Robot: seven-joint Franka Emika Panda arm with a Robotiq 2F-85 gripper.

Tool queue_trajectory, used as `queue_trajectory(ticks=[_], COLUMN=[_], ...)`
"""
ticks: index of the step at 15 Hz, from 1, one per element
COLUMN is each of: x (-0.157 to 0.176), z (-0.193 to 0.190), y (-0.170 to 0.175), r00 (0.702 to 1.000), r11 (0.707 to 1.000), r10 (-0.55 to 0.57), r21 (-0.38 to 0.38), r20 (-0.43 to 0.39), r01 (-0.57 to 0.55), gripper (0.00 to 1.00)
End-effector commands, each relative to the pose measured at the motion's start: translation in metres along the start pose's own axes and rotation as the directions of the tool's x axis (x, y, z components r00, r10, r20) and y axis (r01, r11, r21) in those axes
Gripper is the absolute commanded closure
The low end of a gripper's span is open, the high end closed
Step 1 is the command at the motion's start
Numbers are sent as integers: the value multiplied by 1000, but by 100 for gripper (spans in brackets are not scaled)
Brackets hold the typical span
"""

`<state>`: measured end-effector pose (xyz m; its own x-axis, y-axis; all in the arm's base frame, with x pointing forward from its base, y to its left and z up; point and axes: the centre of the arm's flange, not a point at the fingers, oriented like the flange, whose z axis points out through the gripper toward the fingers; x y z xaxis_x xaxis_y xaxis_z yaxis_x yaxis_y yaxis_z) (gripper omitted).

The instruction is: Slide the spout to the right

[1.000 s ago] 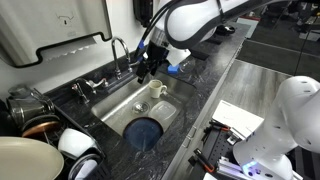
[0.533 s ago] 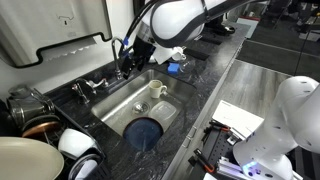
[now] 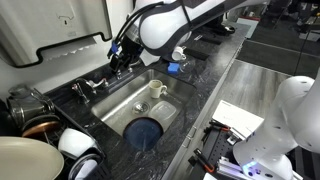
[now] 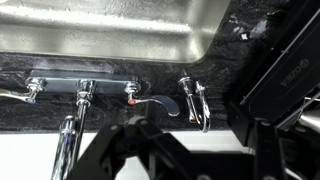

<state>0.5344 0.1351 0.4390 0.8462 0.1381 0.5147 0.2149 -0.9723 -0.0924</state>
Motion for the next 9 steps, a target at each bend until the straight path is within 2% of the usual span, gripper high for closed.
queue_trajectory(ticks=[1, 7, 9], x=[22, 37, 41], z=[21, 41, 46], y=[8, 30, 38], r00=[998, 995, 994], r11=[999, 995, 993], r10=[-13, 11, 22], r21=[-40, -95, -109], r20=[-60, -102, -106], r01=[11, -20, -34], gripper=[57, 97, 100])
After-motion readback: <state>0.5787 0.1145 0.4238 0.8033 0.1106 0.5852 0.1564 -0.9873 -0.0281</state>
